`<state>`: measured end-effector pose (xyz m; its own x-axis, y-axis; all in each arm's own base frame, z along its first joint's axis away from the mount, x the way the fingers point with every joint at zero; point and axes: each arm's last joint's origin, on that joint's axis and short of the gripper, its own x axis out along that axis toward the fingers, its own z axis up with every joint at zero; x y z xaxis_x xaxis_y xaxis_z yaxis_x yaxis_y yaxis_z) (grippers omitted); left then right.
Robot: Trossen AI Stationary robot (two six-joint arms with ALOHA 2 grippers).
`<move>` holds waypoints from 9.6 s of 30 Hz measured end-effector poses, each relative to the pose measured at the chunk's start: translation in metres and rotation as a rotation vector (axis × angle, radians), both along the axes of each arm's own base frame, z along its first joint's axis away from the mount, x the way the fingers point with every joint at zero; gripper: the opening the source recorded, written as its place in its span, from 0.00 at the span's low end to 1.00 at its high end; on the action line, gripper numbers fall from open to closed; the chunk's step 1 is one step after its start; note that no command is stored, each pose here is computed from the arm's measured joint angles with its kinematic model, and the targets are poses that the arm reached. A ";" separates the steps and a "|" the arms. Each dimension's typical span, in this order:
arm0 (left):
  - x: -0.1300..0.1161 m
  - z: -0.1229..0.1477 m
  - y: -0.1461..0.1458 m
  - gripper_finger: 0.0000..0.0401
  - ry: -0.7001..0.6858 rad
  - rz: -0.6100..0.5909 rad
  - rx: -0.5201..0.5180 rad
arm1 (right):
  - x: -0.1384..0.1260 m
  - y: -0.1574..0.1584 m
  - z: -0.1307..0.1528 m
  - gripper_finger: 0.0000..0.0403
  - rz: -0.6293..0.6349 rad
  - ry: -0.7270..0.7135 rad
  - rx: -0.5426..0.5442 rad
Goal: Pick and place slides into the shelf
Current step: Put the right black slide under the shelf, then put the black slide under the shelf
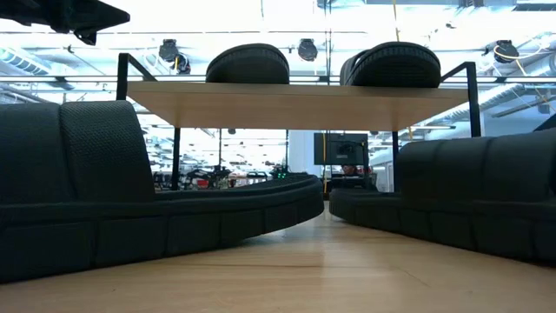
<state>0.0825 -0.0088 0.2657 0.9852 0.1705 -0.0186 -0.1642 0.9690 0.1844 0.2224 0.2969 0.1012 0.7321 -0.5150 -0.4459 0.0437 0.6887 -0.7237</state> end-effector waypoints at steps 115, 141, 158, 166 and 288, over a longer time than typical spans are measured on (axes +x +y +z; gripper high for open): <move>0.000 0.002 0.000 0.02 -0.012 -0.006 0.041 | 0.044 -0.079 0.011 0.00 0.008 0.191 0.535; 0.000 0.003 -0.001 0.02 -0.018 -0.038 0.056 | 0.028 -0.107 0.038 0.00 0.100 -0.028 0.614; 0.000 0.005 -0.005 0.02 -0.040 -0.167 0.123 | 0.009 -0.109 0.091 0.00 0.239 -0.100 0.535; 0.000 0.007 -0.006 0.02 -0.063 -0.215 0.174 | 0.006 -0.097 0.105 0.00 0.507 0.001 0.788; 0.125 -0.128 -0.238 0.78 0.637 -0.348 0.547 | -0.111 -0.260 0.120 0.00 0.769 -0.633 0.736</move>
<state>0.2073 -0.2471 0.1376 0.8139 0.0103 -0.5809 0.4116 0.6954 0.5890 0.1109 0.0366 0.2213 0.9253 0.3670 0.0956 -0.3507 0.9240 -0.1526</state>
